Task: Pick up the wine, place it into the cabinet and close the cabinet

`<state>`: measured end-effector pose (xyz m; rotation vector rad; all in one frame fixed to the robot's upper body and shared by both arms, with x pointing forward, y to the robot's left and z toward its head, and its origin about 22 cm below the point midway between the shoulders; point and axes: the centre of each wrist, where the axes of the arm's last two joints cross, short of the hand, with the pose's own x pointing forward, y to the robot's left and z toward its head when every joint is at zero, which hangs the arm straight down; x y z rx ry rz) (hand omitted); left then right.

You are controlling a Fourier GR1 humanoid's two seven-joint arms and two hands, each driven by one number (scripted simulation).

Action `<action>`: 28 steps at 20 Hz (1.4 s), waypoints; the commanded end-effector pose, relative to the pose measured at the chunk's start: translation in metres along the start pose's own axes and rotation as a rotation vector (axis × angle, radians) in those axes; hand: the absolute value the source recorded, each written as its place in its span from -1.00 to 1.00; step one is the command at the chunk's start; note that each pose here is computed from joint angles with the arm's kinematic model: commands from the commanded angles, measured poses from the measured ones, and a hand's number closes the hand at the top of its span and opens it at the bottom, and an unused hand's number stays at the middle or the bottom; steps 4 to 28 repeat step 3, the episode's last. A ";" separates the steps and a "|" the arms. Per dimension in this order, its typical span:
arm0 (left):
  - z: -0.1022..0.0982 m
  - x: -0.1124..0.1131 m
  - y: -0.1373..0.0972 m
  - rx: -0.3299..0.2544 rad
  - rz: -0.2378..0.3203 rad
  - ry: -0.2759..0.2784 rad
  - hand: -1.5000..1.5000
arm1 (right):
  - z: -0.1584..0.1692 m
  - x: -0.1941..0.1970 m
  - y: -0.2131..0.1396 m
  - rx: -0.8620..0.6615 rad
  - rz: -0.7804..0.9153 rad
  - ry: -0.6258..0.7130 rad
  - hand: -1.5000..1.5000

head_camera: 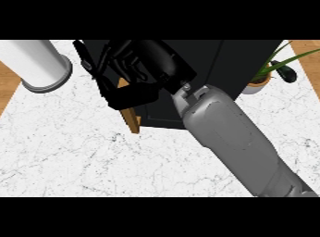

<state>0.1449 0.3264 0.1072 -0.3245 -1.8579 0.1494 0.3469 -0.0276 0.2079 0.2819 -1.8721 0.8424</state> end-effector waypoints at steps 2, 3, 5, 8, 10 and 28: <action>-0.005 -0.014 -0.011 0.005 0.007 0.018 -1.00 | 0.013 -0.034 -0.073 -0.222 0.053 0.110 1.00; -0.012 -0.009 -0.009 0.009 0.003 0.002 -1.00 | 0.008 -0.031 -0.072 -0.208 0.051 0.127 1.00; -0.012 -0.009 -0.009 0.009 0.003 0.002 -1.00 | 0.008 -0.031 -0.072 -0.208 0.051 0.127 1.00; -0.012 -0.009 -0.009 0.009 0.003 0.002 -1.00 | 0.008 -0.031 -0.072 -0.208 0.051 0.127 1.00; -0.012 -0.009 -0.009 0.009 0.003 0.002 -1.00 | 0.008 -0.031 -0.072 -0.208 0.051 0.127 1.00; -0.012 -0.009 -0.009 0.009 0.003 0.002 -1.00 | 0.008 -0.031 -0.072 -0.208 0.051 0.127 1.00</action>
